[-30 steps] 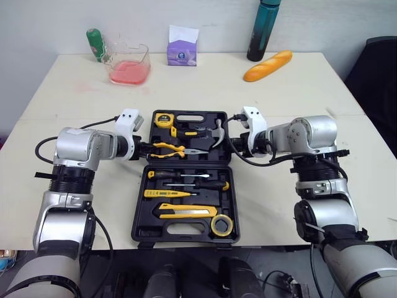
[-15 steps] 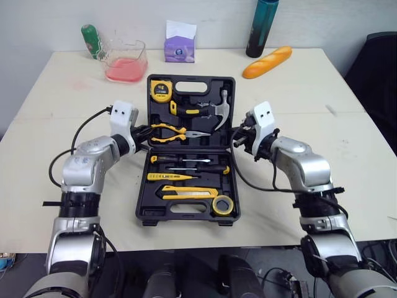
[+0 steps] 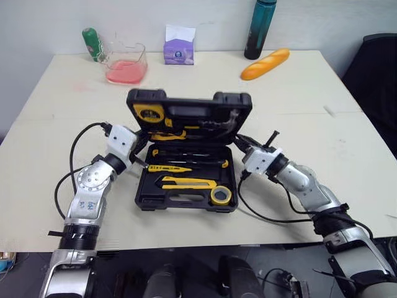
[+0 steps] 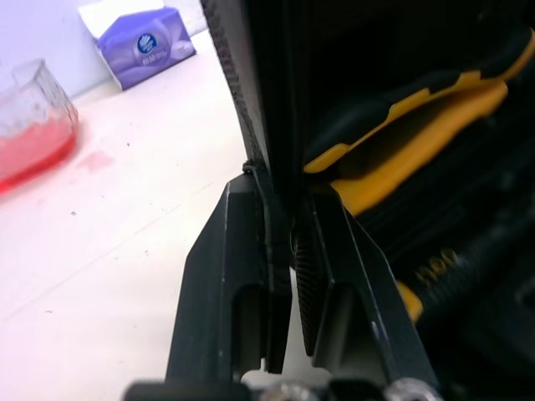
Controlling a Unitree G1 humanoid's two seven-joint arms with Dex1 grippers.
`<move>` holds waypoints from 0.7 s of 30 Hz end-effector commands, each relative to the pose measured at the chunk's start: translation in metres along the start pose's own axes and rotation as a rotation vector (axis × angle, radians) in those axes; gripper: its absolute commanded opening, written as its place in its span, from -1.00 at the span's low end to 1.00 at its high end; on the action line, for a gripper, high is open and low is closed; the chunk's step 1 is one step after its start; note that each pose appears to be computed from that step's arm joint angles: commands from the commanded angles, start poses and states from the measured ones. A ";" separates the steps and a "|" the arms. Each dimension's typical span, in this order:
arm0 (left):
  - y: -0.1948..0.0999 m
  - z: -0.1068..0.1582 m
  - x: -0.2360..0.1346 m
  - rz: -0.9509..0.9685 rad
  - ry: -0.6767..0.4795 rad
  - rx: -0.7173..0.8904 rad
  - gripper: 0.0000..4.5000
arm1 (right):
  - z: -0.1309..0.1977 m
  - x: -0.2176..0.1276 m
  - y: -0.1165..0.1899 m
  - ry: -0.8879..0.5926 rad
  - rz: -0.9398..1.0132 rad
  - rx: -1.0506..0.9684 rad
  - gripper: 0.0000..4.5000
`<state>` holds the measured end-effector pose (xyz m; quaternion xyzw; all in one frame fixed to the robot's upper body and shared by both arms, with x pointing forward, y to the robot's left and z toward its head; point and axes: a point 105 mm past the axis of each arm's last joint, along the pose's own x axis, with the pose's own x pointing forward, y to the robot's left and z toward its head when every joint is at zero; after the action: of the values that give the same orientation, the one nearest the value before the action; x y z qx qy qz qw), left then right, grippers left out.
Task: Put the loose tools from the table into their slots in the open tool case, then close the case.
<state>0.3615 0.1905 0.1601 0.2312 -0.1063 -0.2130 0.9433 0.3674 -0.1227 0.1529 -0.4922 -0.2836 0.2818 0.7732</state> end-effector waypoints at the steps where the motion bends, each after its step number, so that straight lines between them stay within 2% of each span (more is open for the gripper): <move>1: 0.021 0.000 -0.021 0.069 0.019 0.096 -1.00 | -0.041 -0.031 0.016 0.165 0.076 -0.074 -1.00; 5: 0.016 -0.002 -0.032 0.048 0.018 0.066 -1.00 | -0.038 -0.035 0.029 0.137 0.123 -0.075 -1.00; 7: 0.016 0.000 -0.036 0.042 0.013 0.068 -0.57 | -0.036 -0.037 0.035 0.137 0.162 -0.039 -1.00; 10: 0.010 -0.001 -0.050 -0.025 0.030 0.074 -0.01 | -0.028 -0.042 0.028 0.094 0.153 -0.012 -0.49; 13: 0.018 -0.010 -0.074 -0.034 0.093 0.082 0.63 | -0.026 -0.055 0.020 0.085 0.170 -0.032 0.22; 16: 0.029 -0.026 -0.104 -0.034 0.214 0.083 0.64 | -0.037 -0.078 0.019 0.150 0.235 -0.006 0.90; 17: 0.032 -0.026 -0.110 -0.032 0.227 0.074 0.64 | -0.039 -0.083 0.017 0.168 0.242 0.000 0.98; 20: 0.046 -0.020 -0.121 0.018 0.227 0.036 0.64 | -0.045 -0.098 0.005 0.215 0.228 0.081 0.98; 21: 0.053 -0.015 -0.122 0.031 0.218 0.026 0.64 | -0.048 -0.100 -0.003 0.251 0.186 0.167 0.98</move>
<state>0.2777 0.2938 0.1318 0.2564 0.0297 -0.1734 0.9504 0.3333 -0.2080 0.1196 -0.5060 -0.1502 0.3223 0.7858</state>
